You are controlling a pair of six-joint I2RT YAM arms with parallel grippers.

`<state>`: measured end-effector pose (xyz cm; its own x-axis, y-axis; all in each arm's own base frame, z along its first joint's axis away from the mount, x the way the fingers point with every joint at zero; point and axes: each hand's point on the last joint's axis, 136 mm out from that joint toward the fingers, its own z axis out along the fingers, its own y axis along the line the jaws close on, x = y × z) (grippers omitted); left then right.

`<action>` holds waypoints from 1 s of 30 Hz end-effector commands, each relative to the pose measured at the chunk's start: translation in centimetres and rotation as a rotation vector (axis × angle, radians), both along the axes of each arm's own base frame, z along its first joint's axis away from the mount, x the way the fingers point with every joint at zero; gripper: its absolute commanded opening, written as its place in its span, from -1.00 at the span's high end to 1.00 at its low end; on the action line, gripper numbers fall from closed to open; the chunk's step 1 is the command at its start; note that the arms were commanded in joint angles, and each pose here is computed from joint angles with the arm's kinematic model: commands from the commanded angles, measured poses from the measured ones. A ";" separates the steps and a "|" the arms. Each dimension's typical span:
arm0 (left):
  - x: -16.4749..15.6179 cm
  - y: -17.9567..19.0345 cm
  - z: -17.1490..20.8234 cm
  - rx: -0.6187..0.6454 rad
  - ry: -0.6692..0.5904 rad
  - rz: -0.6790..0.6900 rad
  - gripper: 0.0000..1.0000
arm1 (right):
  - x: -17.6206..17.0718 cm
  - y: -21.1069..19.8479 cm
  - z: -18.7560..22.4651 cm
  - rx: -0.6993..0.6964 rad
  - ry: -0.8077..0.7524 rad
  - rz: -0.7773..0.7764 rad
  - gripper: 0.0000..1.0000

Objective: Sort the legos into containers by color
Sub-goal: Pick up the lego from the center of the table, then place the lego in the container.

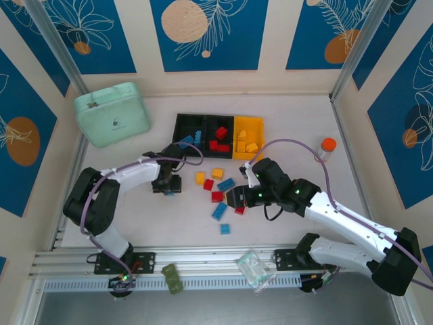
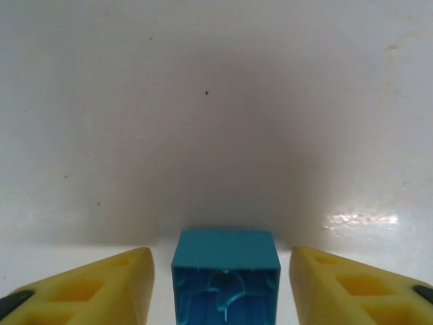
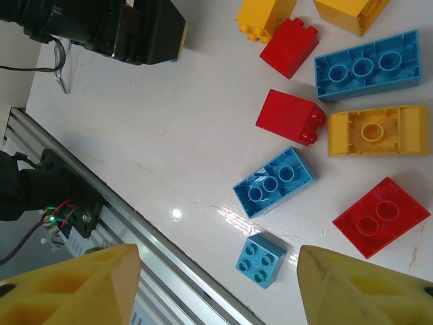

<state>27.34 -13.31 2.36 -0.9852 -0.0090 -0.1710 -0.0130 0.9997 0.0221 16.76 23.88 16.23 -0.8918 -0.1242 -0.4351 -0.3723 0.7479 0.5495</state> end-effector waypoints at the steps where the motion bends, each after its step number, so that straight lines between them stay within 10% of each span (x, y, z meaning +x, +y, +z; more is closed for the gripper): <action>1: 1.1 0.2 0.2 0.007 -0.021 -0.002 0.06 | -0.2 -0.1 0.1 -0.003 0.007 -0.008 -0.25; 7: 1.2 0.2 0.5 0.005 -0.027 -0.025 0.52 | -0.3 -0.1 -0.2 -0.010 0.013 -0.010 -0.25; 30: 10.0 -5.4 11.8 -0.173 -0.221 -0.101 0.53 | 4.3 0.2 2.1 0.041 -0.022 -0.101 -0.25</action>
<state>36.17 -18.73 14.46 -0.9083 0.0231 -0.4176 0.0926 0.9848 -0.1470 20.05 23.41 16.70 -0.9005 -0.0320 -0.4337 -0.2930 0.7816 0.5507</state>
